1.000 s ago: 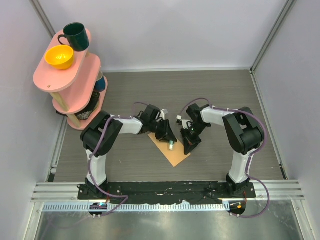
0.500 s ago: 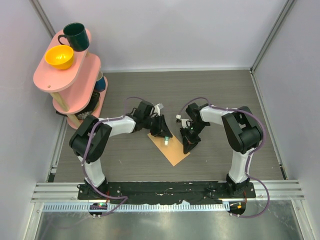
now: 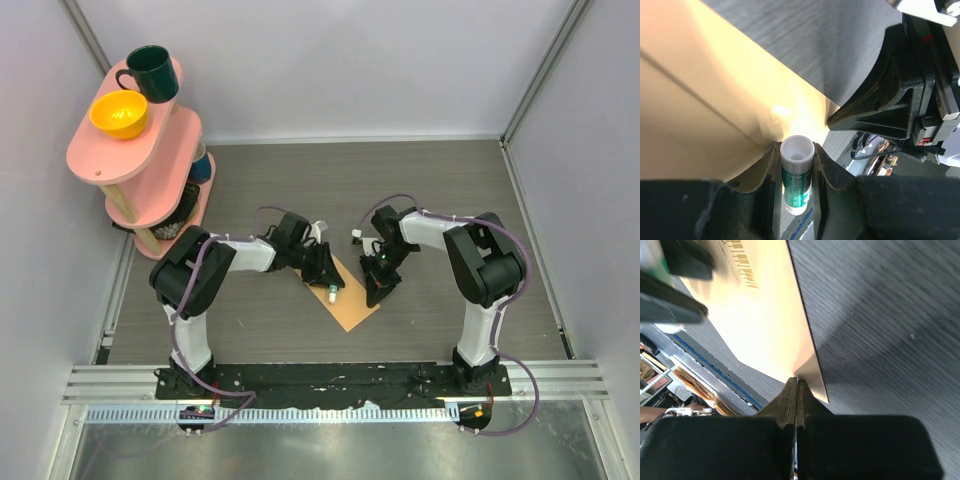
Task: Place the letter into the envelope and seal it
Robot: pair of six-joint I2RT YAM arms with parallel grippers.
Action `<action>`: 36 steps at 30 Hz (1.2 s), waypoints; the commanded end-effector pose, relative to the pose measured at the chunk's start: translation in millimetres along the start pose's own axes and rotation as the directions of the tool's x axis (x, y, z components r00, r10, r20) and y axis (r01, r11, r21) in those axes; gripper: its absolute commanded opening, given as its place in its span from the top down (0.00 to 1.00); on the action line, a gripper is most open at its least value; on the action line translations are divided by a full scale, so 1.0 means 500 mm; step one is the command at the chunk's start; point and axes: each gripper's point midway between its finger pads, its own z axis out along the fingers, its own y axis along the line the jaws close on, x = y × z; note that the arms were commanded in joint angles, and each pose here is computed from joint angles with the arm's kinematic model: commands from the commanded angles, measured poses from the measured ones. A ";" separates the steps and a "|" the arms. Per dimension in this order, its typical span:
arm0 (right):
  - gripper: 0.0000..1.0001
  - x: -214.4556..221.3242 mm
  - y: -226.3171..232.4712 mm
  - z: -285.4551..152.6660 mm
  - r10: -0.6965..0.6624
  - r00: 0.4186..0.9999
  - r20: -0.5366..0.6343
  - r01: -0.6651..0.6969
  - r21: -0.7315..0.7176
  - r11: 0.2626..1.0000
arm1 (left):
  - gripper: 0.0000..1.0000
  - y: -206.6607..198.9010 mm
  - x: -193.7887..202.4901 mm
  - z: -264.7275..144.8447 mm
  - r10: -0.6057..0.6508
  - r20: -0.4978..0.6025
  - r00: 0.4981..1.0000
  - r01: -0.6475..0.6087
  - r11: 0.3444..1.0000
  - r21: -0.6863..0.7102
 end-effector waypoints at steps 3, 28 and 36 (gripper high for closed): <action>0.99 -0.037 -0.042 0.005 -0.064 0.997 0.050 0.059 0.088 0.994 | 1.00 0.105 -0.008 -0.048 -0.074 0.030 0.997 0.077 0.988 -0.136; 0.99 -0.037 -0.035 0.004 -0.073 0.996 0.053 0.070 0.071 0.995 | 1.00 0.064 -0.007 -0.010 -0.121 0.034 0.992 0.123 0.991 -0.048; 0.92 -0.061 0.014 -0.038 -0.158 0.980 0.120 0.157 0.018 0.987 | 1.00 -0.043 -0.030 -0.089 0.003 0.097 0.995 -0.013 0.995 0.103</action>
